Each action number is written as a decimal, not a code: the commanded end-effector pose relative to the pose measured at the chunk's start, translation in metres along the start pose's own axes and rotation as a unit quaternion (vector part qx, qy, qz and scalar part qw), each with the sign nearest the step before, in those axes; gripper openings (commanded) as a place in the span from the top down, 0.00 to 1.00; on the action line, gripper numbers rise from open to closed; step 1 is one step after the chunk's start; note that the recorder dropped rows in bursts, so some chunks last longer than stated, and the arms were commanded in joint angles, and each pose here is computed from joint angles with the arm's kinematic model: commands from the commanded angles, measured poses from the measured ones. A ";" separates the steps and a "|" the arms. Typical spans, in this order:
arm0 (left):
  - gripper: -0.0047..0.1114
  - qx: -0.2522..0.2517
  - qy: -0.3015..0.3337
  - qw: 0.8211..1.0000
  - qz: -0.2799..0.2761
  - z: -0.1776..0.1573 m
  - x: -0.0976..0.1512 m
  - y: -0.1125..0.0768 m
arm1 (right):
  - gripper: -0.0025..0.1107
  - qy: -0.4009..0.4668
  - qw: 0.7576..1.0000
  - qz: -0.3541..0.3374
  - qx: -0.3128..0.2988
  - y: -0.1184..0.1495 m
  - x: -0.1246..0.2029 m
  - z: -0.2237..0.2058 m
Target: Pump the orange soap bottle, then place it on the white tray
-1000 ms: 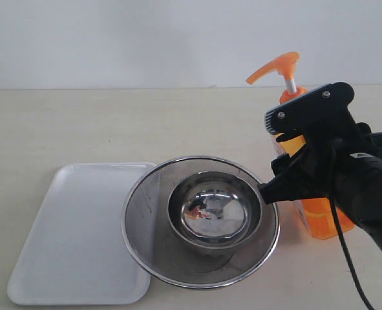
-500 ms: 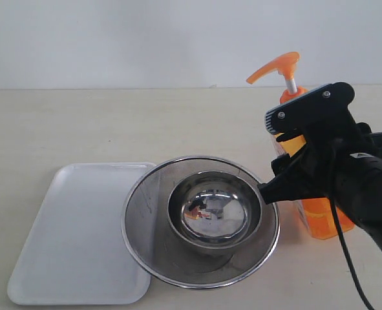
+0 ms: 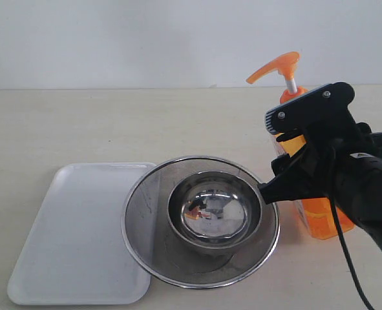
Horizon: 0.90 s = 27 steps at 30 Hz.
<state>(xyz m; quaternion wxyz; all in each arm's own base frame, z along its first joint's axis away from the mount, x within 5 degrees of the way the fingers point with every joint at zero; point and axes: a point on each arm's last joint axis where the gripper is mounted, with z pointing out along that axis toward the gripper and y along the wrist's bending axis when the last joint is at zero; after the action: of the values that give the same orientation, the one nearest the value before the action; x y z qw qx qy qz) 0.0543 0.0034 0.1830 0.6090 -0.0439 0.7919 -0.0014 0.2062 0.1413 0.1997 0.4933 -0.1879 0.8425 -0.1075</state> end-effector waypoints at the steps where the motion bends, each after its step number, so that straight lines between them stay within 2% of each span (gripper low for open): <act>1: 0.92 0.003 -0.001 1.000 0.002 0.001 0.000 0.000 | 0.98 -0.004 1.000 -0.004 0.009 -0.002 -0.002 0.000; 6: 0.92 0.003 -0.004 1.000 0.002 0.001 0.000 0.000 | 0.98 -0.004 1.000 -0.004 0.009 -0.002 -0.002 0.000; 15: 0.92 0.010 -0.071 0.997 0.000 0.000 -0.012 -0.002 | 0.98 -0.004 1.000 -0.004 0.009 -0.002 -0.002 0.000; 19: 0.92 0.023 -0.181 0.983 -0.003 -0.005 -0.032 -0.004 | 0.98 -0.004 1.000 -0.004 0.009 -0.002 -0.002 0.000; 23: 0.92 0.038 -0.311 0.950 -0.010 -0.017 -0.053 -0.006 | 0.98 -0.004 1.000 -0.004 0.009 -0.002 -0.002 0.000; 27: 0.92 0.039 -0.328 0.944 -0.011 -0.026 -0.070 -0.007 | 0.98 -0.004 1.000 -0.004 0.009 -0.002 -0.002 0.000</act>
<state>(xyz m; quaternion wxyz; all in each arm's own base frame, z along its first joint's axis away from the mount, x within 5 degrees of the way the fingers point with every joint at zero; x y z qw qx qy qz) 0.0508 0.0008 0.2436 0.8226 -0.0260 0.5678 -0.0172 0.2062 0.1413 0.1997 0.4933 -0.1879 0.8425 -0.1075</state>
